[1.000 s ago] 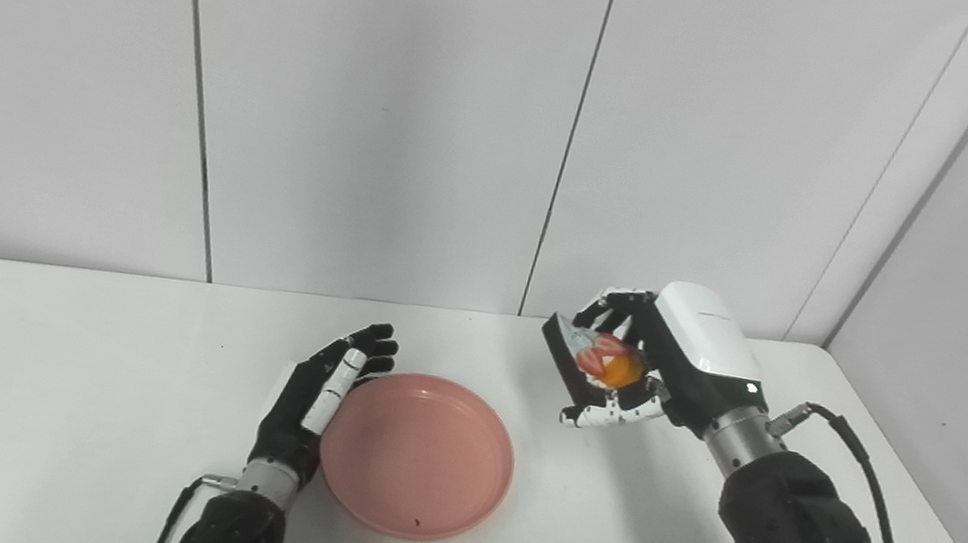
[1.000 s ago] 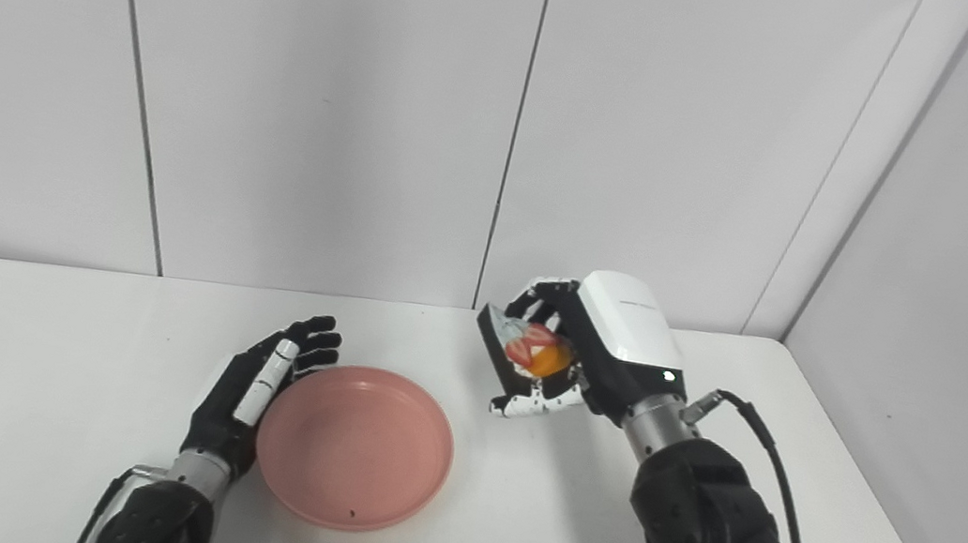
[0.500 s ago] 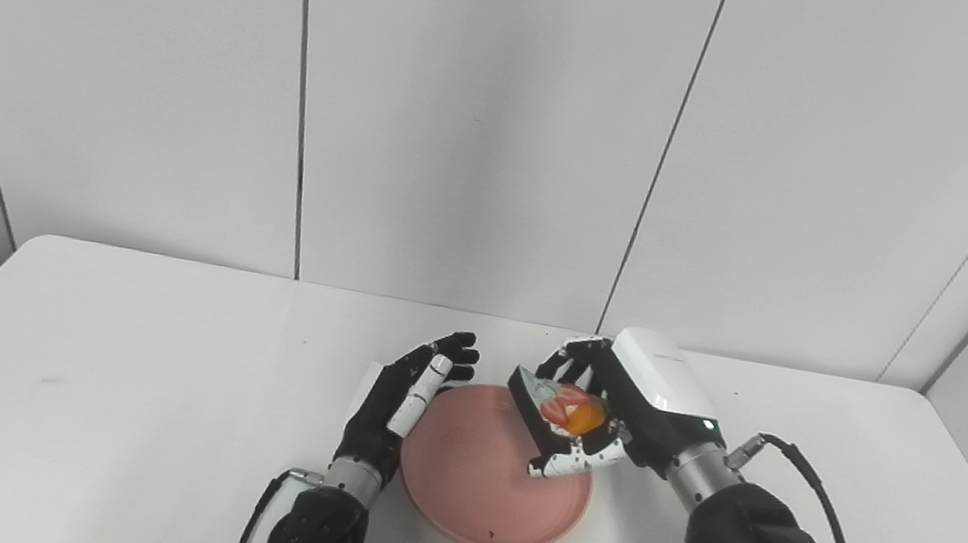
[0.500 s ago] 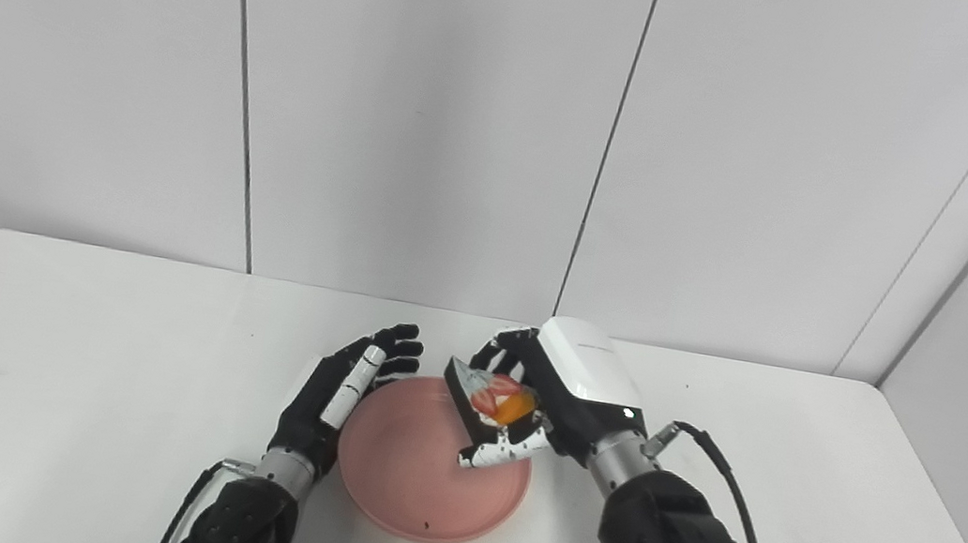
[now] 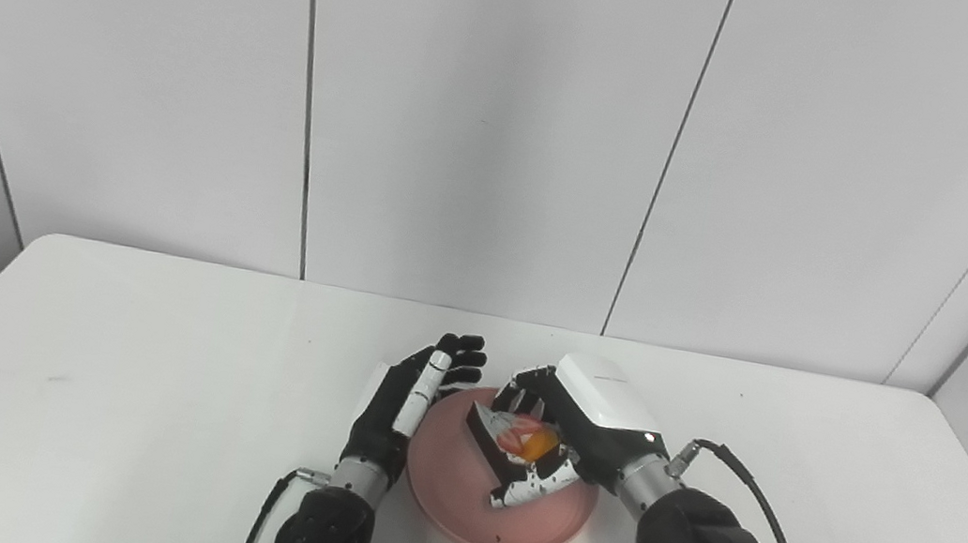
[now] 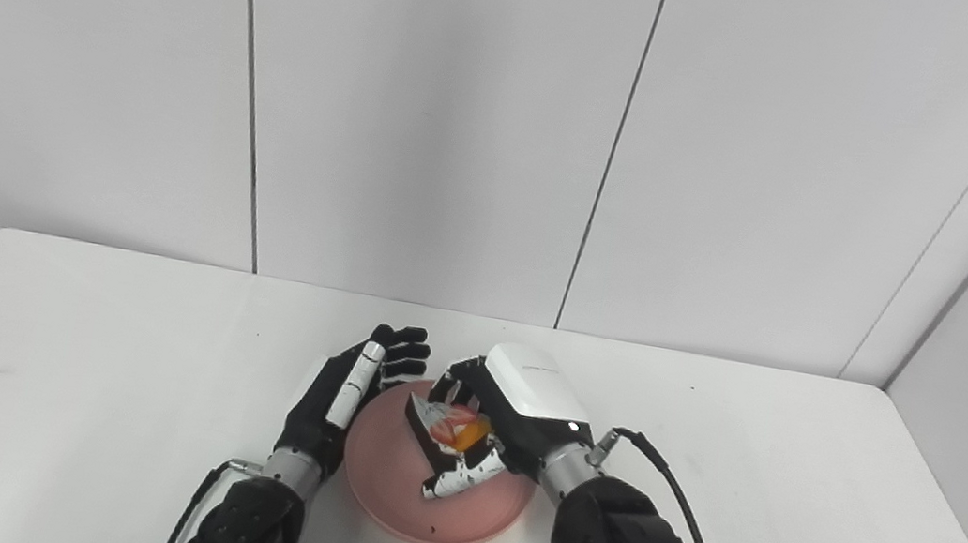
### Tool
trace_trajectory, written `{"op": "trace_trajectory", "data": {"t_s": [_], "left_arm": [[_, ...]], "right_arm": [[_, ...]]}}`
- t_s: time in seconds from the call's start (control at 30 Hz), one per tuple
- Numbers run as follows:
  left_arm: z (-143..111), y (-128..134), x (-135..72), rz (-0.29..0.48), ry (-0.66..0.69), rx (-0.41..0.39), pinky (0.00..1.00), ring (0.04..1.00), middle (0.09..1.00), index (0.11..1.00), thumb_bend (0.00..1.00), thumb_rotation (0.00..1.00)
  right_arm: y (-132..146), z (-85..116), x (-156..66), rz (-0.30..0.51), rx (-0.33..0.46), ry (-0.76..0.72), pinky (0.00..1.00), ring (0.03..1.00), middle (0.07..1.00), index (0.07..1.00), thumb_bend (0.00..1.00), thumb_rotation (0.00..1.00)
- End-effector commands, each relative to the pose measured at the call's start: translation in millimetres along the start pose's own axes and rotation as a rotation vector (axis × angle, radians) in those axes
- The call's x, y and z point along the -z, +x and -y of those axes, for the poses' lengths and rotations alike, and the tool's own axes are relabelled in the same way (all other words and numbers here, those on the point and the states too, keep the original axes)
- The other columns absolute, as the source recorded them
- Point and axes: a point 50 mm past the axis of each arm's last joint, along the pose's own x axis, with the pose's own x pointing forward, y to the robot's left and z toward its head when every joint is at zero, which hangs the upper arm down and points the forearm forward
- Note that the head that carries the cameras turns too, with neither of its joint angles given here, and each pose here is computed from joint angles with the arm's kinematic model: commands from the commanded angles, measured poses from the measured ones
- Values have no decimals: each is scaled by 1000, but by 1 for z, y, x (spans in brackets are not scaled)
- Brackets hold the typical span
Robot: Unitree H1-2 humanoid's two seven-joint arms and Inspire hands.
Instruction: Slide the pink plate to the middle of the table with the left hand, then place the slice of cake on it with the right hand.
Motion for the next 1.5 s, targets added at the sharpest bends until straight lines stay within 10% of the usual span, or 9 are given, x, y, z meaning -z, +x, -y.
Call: {"op": "trace_trajectory", "data": {"t_s": [0.0, 0.73, 0.87, 1.0, 1.23, 1.47], "left_arm": [[19, -18, 27, -88, -23, 32, 693, 758, 764, 710, 724, 977], [14, -20, 24, -75, -14, 43, 700, 773, 753, 712, 701, 969], [14, -19, 24, -74, -13, 44, 699, 776, 757, 712, 689, 969], [13, -19, 25, -71, -12, 44, 678, 762, 745, 711, 694, 969], [12, -21, 24, -72, -19, 37, 675, 772, 767, 717, 687, 958], [7, -25, 21, -78, -25, -1, 709, 782, 778, 749, 680, 957]], "right_arm": [[9, 19, -9, 75, 81, -32, 256, 335, 478, 488, 531, 0], [11, 0, 5, 35, 49, -98, 365, 463, 461, 520, 527, 9], [9, 1, 7, 45, 50, -92, 408, 515, 604, 496, 522, 150], [3, 5, 8, 37, 44, -93, 455, 591, 699, 688, 813, 361], [-11, 15, 8, 55, 83, -38, 481, 635, 736, 732, 860, 555], [-31, 17, 29, 96, 319, 192, 478, 593, 689, 714, 837, 680]]}}
